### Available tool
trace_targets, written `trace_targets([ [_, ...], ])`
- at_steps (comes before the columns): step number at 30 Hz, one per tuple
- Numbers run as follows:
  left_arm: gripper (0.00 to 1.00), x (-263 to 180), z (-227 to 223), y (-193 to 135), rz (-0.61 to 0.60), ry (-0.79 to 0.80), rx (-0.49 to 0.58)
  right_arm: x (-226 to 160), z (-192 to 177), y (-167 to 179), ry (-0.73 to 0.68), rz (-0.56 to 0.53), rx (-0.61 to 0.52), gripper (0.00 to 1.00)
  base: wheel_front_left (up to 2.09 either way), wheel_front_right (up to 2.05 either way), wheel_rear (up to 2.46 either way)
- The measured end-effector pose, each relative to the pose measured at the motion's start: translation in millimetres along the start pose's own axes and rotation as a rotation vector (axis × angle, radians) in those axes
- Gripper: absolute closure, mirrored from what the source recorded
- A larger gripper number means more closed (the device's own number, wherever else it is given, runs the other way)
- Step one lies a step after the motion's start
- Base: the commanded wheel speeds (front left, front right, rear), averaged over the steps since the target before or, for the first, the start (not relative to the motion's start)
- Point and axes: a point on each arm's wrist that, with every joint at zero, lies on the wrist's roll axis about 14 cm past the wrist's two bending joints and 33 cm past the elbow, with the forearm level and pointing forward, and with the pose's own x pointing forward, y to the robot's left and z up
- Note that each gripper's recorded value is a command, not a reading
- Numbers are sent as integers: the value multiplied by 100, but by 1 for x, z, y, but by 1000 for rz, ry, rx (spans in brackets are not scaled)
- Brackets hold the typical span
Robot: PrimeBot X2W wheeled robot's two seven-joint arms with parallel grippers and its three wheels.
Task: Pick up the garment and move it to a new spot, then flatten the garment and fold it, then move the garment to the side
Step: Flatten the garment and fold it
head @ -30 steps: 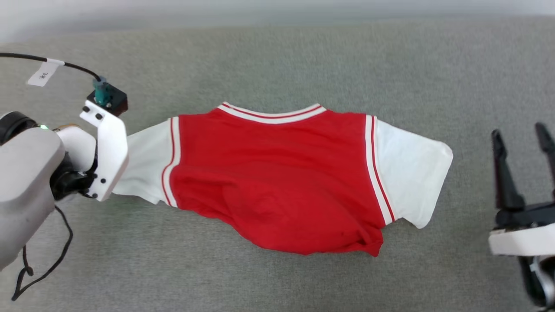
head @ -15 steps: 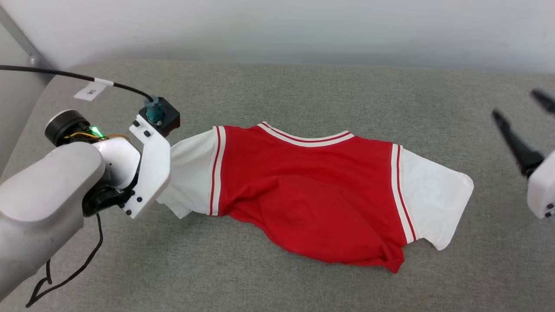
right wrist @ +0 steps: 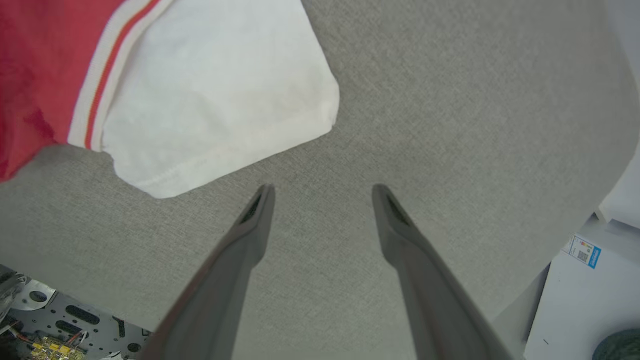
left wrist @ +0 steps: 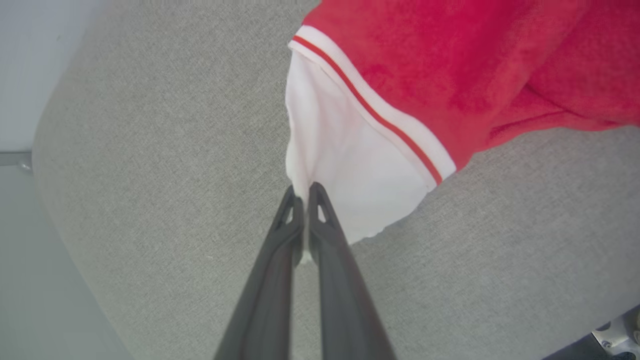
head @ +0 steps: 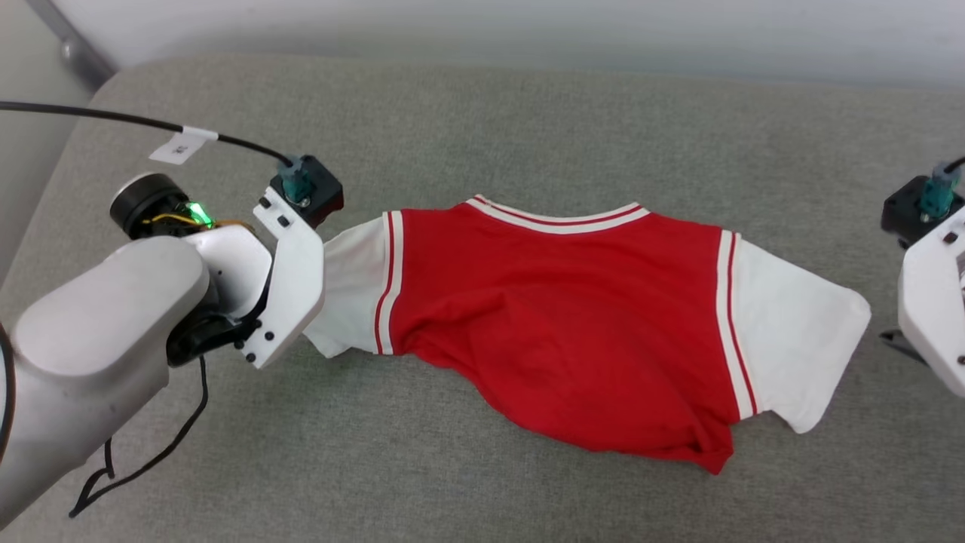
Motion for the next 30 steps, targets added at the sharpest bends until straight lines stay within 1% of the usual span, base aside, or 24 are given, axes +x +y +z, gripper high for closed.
trace_targets([
  [3,100,7,-1,2,-6,3,-6,12,1,-6,65,16,22,0,0,0,0],
  [8,100,23,-3,1,-27,10,-19,45,6,-3,118,73,70,0,0,0,0],
  [13,100,36,-8,3,-35,20,-36,76,-8,20,200,144,43,0,0,0,0],
  [17,100,41,-12,3,-37,24,-50,84,-11,26,195,177,54,0,0,0,0],
  [18,100,41,-12,4,-36,23,-52,84,-12,27,190,177,48,32,0,0,0],
  [19,100,41,-11,5,-34,22,-53,84,-11,27,178,175,45,100,0,0,0],
  [23,100,37,-12,2,-30,16,-59,80,-6,34,109,171,18,100,0,0,0],
  [26,100,29,-15,-1,-23,2,-64,69,-1,37,45,159,-3,100,0,0,0],
  [30,100,12,-6,-7,-11,-67,-40,46,17,40,-102,137,-24,100,0,0,0],
])
